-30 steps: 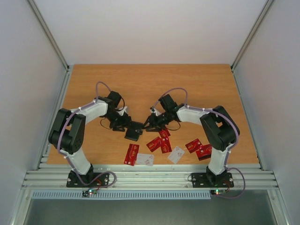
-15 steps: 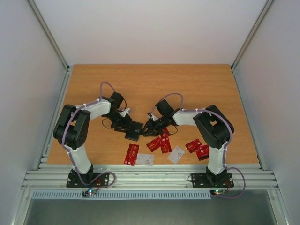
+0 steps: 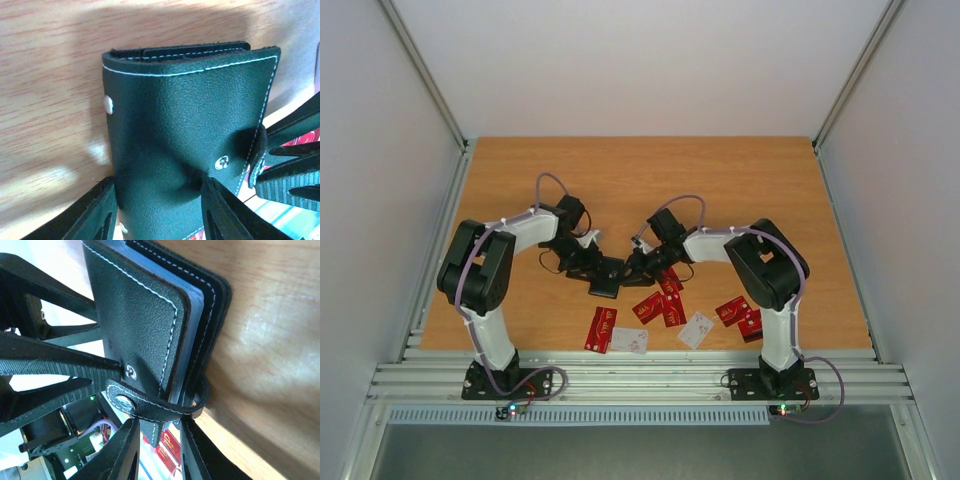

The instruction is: Put the credit cards into the card holder

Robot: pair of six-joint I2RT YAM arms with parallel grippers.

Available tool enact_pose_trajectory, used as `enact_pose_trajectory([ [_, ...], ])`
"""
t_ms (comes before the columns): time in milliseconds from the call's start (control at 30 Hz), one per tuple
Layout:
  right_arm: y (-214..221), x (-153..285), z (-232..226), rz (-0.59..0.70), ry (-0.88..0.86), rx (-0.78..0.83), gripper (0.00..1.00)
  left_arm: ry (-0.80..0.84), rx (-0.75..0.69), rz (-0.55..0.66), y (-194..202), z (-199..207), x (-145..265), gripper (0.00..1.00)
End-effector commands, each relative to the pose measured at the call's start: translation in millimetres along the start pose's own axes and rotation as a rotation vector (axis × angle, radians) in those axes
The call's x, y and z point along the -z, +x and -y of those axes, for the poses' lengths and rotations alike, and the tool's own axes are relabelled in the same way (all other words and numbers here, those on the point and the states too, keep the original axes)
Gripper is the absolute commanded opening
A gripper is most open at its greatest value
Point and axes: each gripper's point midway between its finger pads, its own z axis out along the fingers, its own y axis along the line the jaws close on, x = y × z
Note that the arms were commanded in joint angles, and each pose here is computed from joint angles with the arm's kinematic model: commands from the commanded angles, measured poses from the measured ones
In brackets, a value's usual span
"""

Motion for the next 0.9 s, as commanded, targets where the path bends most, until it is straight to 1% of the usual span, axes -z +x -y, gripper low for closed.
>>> enact_pose_trajectory([
  [0, -8.9, -6.8, -2.1, 0.000, -0.006, 0.030, 0.24, 0.005, -0.022, -0.030, 0.8, 0.0, -7.0, 0.48],
  [200, -2.2, -3.0, -14.4, -0.034, -0.044, 0.065, 0.24, 0.007, -0.022, -0.037, -2.3, 0.3, -9.3, 0.45],
  [367, 7.4, 4.5, -18.1, -0.051, -0.026, 0.080, 0.24, -0.013, -0.028, -0.041, -3.0, -2.4, -9.5, 0.42],
  [467, 6.0, 2.9, -14.7, -0.058, -0.010, 0.070, 0.24, -0.019, -0.026, -0.044, -3.9, -3.4, -10.8, 0.39],
  [700, -1.0, 0.6, -13.0, -0.044, 0.004, 0.060, 0.24, -0.106, -0.043, -0.062, 0.9, -12.0, -15.1, 0.39],
  [867, -3.9, -0.5, -13.7, -0.041, 0.007, 0.051, 0.24, -0.163, -0.042, -0.043, -2.1, -17.6, -12.3, 0.38],
])
